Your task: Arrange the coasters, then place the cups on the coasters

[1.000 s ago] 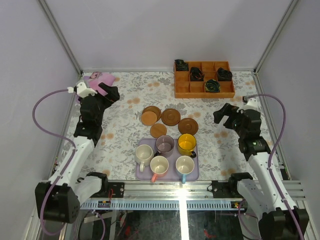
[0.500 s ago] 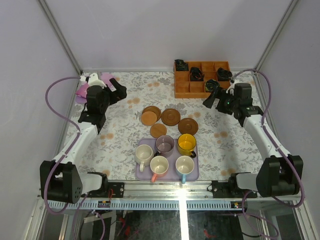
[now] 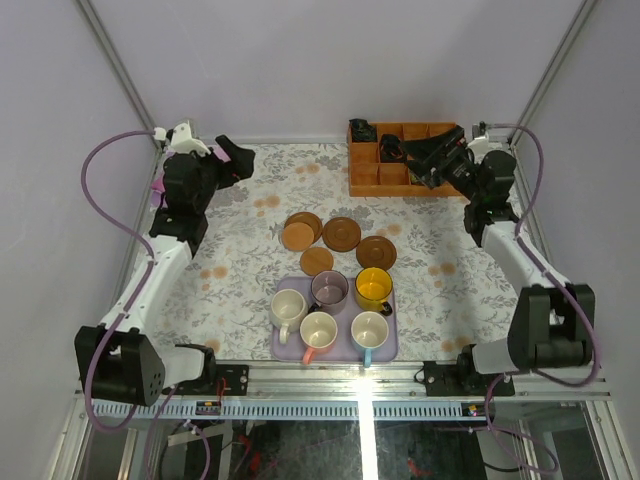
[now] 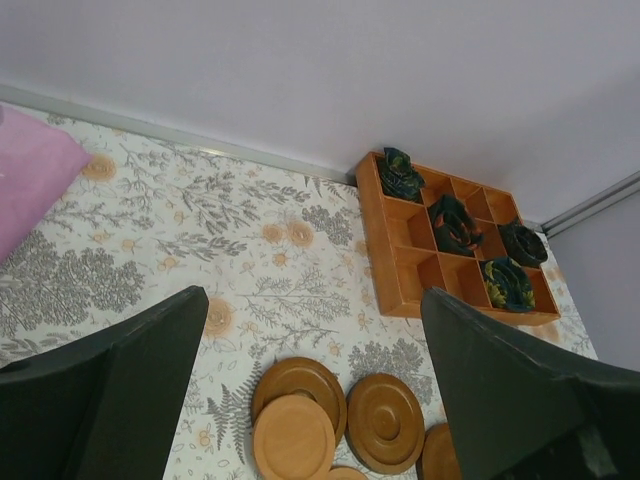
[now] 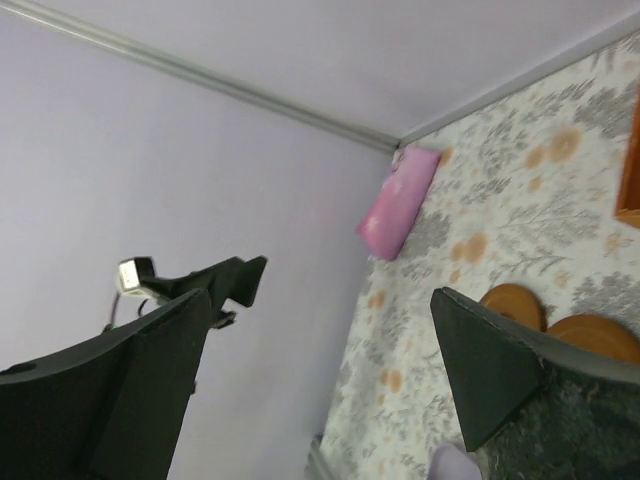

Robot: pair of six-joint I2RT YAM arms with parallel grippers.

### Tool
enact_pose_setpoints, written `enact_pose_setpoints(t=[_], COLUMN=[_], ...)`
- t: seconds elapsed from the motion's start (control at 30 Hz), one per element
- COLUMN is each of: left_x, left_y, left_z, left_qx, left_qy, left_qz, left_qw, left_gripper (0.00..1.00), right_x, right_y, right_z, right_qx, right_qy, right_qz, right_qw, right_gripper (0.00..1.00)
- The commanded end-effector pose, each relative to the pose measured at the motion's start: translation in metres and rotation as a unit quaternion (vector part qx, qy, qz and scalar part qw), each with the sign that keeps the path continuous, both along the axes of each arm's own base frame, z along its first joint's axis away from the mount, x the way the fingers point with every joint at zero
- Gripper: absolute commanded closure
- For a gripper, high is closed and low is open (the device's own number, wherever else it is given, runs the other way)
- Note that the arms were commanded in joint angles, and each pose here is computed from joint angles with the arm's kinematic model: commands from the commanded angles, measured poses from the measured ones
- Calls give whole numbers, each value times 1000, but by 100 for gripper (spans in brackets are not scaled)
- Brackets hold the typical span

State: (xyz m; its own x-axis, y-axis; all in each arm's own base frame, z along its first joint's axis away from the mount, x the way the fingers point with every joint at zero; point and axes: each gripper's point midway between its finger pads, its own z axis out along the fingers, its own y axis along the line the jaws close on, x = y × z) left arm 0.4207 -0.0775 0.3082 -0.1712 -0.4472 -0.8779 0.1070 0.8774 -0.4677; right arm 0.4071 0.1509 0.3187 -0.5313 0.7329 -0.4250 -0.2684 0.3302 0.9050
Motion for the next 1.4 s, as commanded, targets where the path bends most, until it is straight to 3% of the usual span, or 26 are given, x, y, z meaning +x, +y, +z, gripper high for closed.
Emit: enact_pose_setpoints(t=[0.0, 0.1, 0.17, 0.33, 0.43, 0.5, 0.6, 0.67, 0.87, 0.97, 1.0, 1.03, 1.07, 1.1, 1.3, 1.37], left_x=[1, 0, -1, -8, -12, -13, -16, -18, -25, -29, -30, -32, -33, -34, -28, -28], left_y=[-1, 1, 0, 0, 0, 1, 1, -3, -26, -40, -45, -52, -60, -68, -109, -118], left_z=[-3, -10, -12, -12, -16, -24, -41, -49, -72, -101, -112, -123, -132, -139, -176, -188], left_qx=[-33, -50, -57, -70, -59, -38, -19, -19, -11, 6, 10, 15, 20, 26, 37, 38], left_qy=[-5, -3, -2, -4, 0, 15, 45, 53, 69, 104, 118, 131, 140, 147, 183, 198], left_qz=[8, 17, 15, 15, 11, 10, 4, -4, -57, -67, -71, -78, -84, -90, -122, -133], left_qw=[999, 999, 998, 997, 998, 999, 999, 998, 996, 992, 990, 988, 986, 985, 975, 970], left_gripper=[12, 11, 1, 0, 0, 0, 1, 10, 34, 44, 49, 55, 59, 66, 98, 100], right_x=[-10, -15, -12, -10, -1, 7, 8, 3, -22, -38, -43, -48, -52, -55, -54, -52], right_y=[25, 32, 34, 35, 29, 16, -10, -24, -27, -22, -16, -11, -7, -3, 14, 23], right_z=[35, 49, 48, 47, 34, 16, 1, -10, -69, -107, -116, -123, -129, -133, -153, -157], right_qx=[74, 98, 117, 103, 1, -129, -323, -372, -420, -472, -478, -478, -476, -474, -470, -470], right_qy=[-43, -66, -42, -67, -77, -65, -46, -23, 41, 75, 83, 90, 95, 99, 104, 102], right_qz=[130, 180, 205, 206, 146, 76, -13, -33, -11, 22, 40, 55, 68, 76, 105, 120], right_qw=[988, 976, 971, 971, 986, 987, 945, 927, 907, 878, 874, 872, 871, 872, 870, 868], right_gripper=[1, 1, 1, 0, 0, 1, 2, 5, 24, 41, 49, 65, 94, 99, 100, 100])
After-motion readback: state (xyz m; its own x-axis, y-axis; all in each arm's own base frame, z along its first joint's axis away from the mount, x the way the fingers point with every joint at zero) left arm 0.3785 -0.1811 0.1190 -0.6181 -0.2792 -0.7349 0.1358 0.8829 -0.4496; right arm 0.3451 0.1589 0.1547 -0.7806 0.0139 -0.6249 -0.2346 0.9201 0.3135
